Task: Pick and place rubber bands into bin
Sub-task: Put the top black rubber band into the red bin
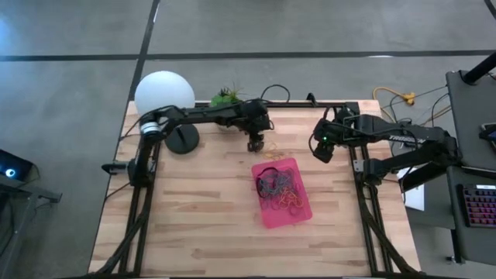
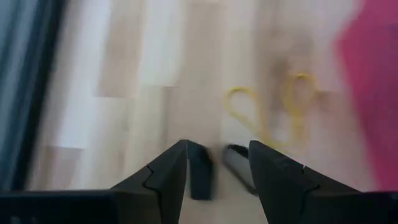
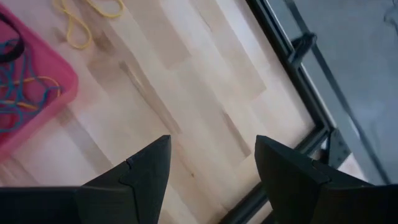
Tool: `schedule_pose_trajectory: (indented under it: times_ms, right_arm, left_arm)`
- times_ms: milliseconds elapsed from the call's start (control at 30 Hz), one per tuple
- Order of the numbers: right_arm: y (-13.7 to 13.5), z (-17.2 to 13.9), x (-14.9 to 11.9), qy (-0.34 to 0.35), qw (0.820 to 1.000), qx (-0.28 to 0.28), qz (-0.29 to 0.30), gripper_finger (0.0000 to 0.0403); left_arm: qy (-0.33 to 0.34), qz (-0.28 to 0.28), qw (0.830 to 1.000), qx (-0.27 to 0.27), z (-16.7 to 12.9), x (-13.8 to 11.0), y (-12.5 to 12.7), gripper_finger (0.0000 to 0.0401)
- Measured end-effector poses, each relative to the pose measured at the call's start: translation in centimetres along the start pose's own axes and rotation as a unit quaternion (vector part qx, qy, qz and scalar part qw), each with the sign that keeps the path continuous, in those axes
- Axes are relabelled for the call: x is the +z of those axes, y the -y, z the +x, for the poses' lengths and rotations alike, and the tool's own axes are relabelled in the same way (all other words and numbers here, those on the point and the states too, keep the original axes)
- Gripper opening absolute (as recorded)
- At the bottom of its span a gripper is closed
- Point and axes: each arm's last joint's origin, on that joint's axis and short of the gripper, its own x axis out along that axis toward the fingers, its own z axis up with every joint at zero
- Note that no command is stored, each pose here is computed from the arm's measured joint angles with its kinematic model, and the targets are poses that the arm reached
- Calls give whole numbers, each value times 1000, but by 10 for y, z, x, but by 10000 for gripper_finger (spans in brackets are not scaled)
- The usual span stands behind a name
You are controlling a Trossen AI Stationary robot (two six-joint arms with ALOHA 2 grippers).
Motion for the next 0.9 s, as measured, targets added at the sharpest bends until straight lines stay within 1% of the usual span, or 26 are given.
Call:
schedule_pose_trajectory:
  times_ms: [67,133,167,267,367,500,600,700,833,867,900]
  right_arm:
    - [0,1,-1,-3,1000,-1,19,219]
    - [0,1,-1,-4,999,-2,36,219]
    - [0,1,-1,-3,999,-2,42,219]
    - [1,-1,0,0,998,-1,60,219]
    - [1,-1,0,-1,998,-1,65,219]
    - [1,-1,0,-2,998,-1,64,219]
    - [1,-1,-2,-8,998,-4,60,219]
    - [2,-1,-4,-19,998,-8,55,219]
    - [4,-2,-9,-41,998,-12,45,219]
    - [4,-2,-10,-46,998,-13,43,219]
    - [5,-3,-11,-50,998,-13,41,219]
  left_arm:
    - [-15,-4,999,33,10,3,-2,157]
    - [-19,-37,997,58,18,7,-5,157]
    - [-19,-57,996,63,19,9,-6,157]
    - [-26,-93,993,66,15,13,-7,157]
    - [-22,-124,989,71,13,15,-4,157]
    - [-14,-147,986,74,8,18,2,157]
    - [-11,-160,985,68,6,20,12,157]
    - [-17,-159,986,56,6,23,30,157]
    - [-22,-110,993,37,4,29,63,157]
    - [-26,-100,994,42,3,30,71,157]
    - [-31,-95,993,59,3,30,78,157]
